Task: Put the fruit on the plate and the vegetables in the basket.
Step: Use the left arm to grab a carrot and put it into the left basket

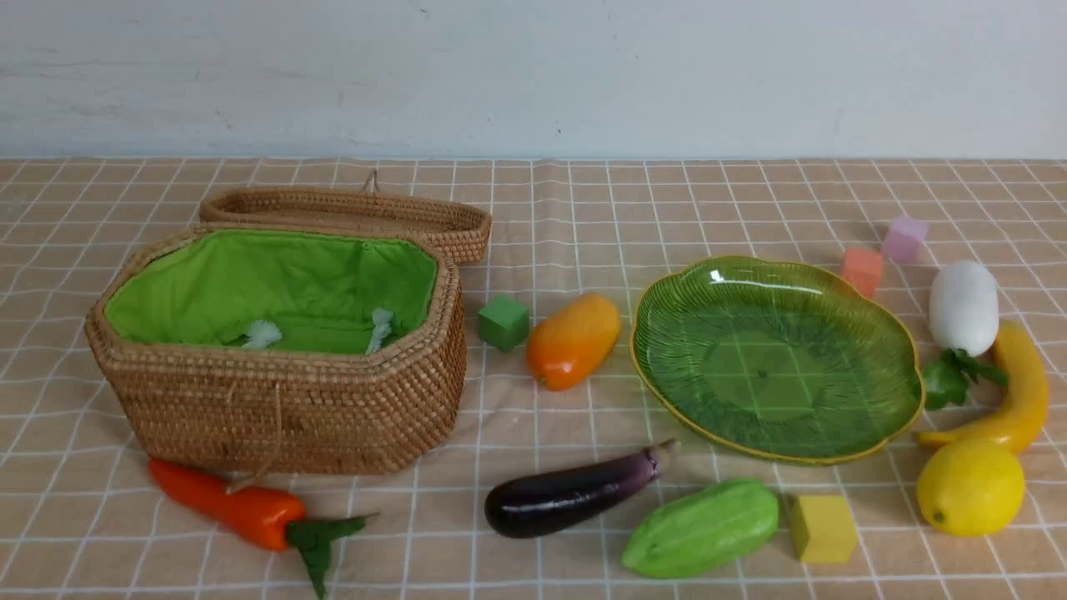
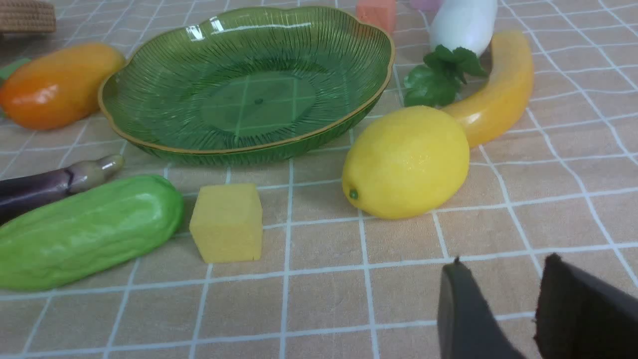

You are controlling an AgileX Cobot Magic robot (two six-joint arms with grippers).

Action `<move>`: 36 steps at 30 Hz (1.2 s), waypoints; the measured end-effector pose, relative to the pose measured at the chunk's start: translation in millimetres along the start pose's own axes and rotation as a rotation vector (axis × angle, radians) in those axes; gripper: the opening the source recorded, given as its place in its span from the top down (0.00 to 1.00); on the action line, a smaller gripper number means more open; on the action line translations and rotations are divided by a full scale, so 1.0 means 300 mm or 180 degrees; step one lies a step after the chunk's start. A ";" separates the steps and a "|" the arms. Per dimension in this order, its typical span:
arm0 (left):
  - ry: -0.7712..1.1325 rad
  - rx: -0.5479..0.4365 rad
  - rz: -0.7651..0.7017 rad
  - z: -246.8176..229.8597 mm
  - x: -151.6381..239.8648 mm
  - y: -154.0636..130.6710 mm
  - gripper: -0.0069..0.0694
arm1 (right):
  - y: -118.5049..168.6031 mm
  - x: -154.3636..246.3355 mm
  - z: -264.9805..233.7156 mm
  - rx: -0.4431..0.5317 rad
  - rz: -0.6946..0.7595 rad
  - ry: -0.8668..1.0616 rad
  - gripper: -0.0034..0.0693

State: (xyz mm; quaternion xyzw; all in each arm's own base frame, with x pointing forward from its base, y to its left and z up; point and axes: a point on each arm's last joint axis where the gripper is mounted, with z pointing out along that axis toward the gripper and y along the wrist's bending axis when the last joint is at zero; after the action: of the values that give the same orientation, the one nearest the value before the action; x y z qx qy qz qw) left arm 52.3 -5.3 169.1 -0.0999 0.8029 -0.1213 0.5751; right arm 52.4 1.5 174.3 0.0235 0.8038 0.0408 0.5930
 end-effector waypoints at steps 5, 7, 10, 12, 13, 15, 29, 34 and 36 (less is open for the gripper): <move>0.0000 0.0000 0.0000 0.000 0.000 0.000 0.67 | 0.000 0.000 0.000 0.0000 0.0000 0.0000 0.62; 0.0000 0.0000 0.0000 0.000 0.000 0.000 0.67 | 0.000 0.000 0.000 0.0000 0.0000 0.0000 0.62; 0.0000 0.0000 0.0000 0.000 0.000 0.000 0.66 | 0.000 0.000 0.000 0.0000 0.0000 0.0000 0.62; 0.0000 0.0000 0.0000 0.000 0.000 0.000 0.66 | 0.000 0.000 0.000 0.0000 0.0000 0.0000 0.62; 0.0000 0.0000 0.0000 0.000 0.000 0.000 0.66 | 0.000 0.000 0.000 0.0000 0.0000 0.0000 0.62; 0.0000 0.0000 0.0000 0.000 0.000 0.000 0.65 | 0.000 0.000 0.000 0.0000 0.0000 0.0000 0.62; -0.0626 0.0464 -0.1231 -0.009 -0.066 -0.031 0.63 | 0.000 0.000 0.000 0.0000 0.0000 0.0000 0.62; -0.0954 0.0657 -0.1914 -0.019 -0.102 -0.031 0.63 | 0.000 0.000 0.000 0.0000 0.0000 0.0000 0.62; -0.0984 0.0680 -0.2024 -0.020 -0.105 -0.031 0.65 | 0.000 0.000 0.000 0.0000 0.0000 0.0000 0.62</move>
State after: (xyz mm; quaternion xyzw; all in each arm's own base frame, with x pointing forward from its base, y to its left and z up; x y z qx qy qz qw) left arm 56.7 -4.0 202.2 -0.3010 0.6181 -0.3606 0.6303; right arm 52.4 1.5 174.3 0.0235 0.8038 0.0408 0.5930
